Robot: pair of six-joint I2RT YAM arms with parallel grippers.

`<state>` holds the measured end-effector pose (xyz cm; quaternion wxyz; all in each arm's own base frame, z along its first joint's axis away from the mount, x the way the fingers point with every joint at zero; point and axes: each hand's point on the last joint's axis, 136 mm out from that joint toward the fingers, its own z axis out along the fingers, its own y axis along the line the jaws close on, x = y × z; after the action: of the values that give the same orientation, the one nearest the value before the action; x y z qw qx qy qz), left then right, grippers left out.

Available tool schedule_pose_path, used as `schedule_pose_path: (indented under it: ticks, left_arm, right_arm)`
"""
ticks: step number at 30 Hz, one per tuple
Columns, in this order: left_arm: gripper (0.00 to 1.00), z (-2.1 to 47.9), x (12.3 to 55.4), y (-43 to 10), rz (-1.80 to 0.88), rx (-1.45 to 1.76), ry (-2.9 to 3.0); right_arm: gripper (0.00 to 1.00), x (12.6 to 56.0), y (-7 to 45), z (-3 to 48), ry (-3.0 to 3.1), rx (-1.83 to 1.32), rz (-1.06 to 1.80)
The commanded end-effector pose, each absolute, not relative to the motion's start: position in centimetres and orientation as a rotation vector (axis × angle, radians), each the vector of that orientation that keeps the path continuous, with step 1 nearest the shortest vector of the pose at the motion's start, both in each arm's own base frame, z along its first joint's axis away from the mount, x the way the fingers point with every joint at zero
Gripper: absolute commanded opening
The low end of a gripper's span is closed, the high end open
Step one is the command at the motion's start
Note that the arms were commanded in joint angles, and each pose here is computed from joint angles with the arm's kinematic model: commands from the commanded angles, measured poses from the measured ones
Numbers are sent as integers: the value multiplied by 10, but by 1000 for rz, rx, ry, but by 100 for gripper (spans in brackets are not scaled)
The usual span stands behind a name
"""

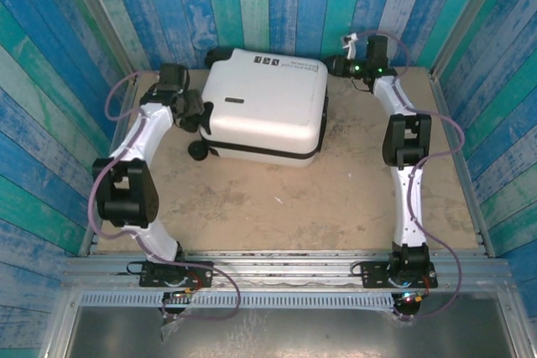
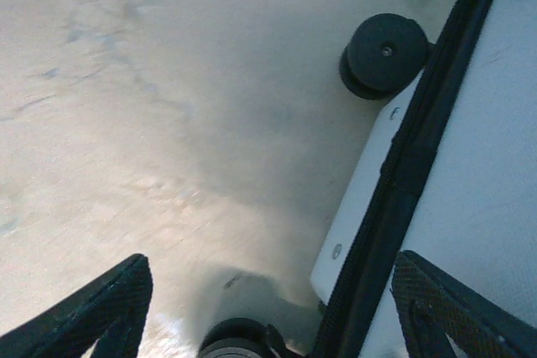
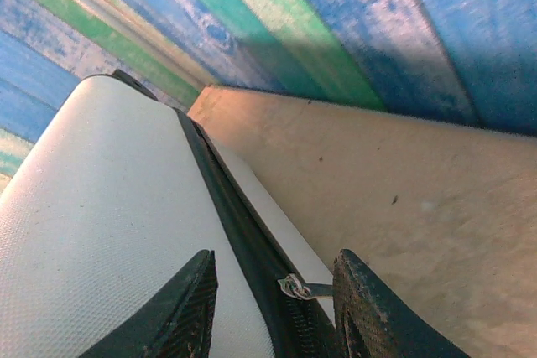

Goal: Pack the luggage

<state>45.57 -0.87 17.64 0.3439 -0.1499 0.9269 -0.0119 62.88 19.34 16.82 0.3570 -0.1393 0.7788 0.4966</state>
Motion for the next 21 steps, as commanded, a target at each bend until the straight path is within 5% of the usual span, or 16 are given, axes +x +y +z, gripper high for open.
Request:
schedule_pose_path:
  ticks: [1,8,13,21]
  left_arm:
    - [80,223,429,-44,-116,-281,2333]
    - [79,351,385,-47,-215,-184,1998]
    - [77,411,340,-127,-230,140,1899]
    - [72,370,251,-246,-382,632,1983]
  right_arm:
    - [40,501,331,194,1976,-804,1650]
    - [40,442,314,198,2049,-804,1553]
    - [40,403,288,199,2134,-741,1397]
    - [42,396,177,234,2222,-291,828]
